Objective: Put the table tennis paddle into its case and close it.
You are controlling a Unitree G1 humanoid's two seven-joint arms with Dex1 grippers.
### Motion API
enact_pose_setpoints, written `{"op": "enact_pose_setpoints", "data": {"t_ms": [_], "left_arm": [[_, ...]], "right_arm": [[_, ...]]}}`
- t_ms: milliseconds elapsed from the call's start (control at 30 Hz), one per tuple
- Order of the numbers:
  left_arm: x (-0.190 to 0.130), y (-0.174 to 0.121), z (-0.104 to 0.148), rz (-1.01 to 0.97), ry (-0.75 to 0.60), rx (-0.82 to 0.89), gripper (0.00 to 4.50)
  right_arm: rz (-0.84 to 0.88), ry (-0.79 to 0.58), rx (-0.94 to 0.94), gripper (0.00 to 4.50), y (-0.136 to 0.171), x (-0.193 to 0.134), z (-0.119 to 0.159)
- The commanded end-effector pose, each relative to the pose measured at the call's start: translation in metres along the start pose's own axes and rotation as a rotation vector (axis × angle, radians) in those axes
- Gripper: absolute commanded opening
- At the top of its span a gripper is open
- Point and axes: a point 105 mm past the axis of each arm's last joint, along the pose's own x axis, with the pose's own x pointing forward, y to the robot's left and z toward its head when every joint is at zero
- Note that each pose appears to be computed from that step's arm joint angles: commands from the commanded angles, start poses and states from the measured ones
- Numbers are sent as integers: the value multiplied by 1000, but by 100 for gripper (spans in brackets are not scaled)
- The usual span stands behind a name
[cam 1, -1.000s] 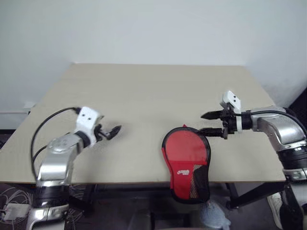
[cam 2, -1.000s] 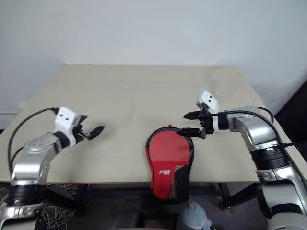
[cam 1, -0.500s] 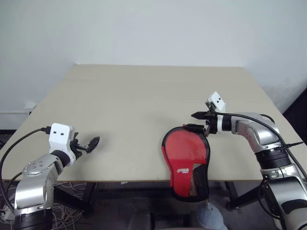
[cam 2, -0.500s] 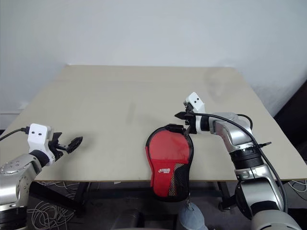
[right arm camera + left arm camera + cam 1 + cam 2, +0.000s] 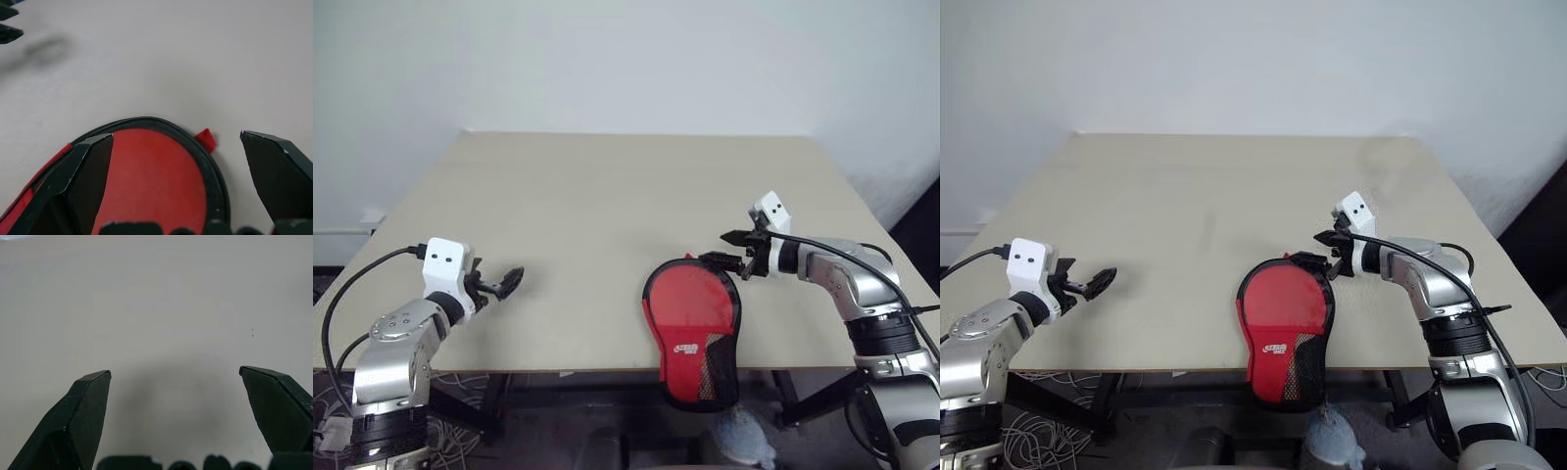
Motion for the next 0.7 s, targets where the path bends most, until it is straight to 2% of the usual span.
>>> {"op": "enact_pose_setpoints", "data": {"t_ms": [33,367,533,700], "left_arm": [[2,-1,21,-10,-70,38,447],[11,-10,28,-35,-92,38,447],[4,-9,36,-16,-116,37,447],[-6,-15,30,9,-115,8,447]], "right_arm": [[-29,-72,-47,450,-1,-7,25],[-77,-183,-20,450,-2,-17,59],[-87,-225,28,450,-3,-20,62],[-97,-232,60,450,-5,-18,64]]}}
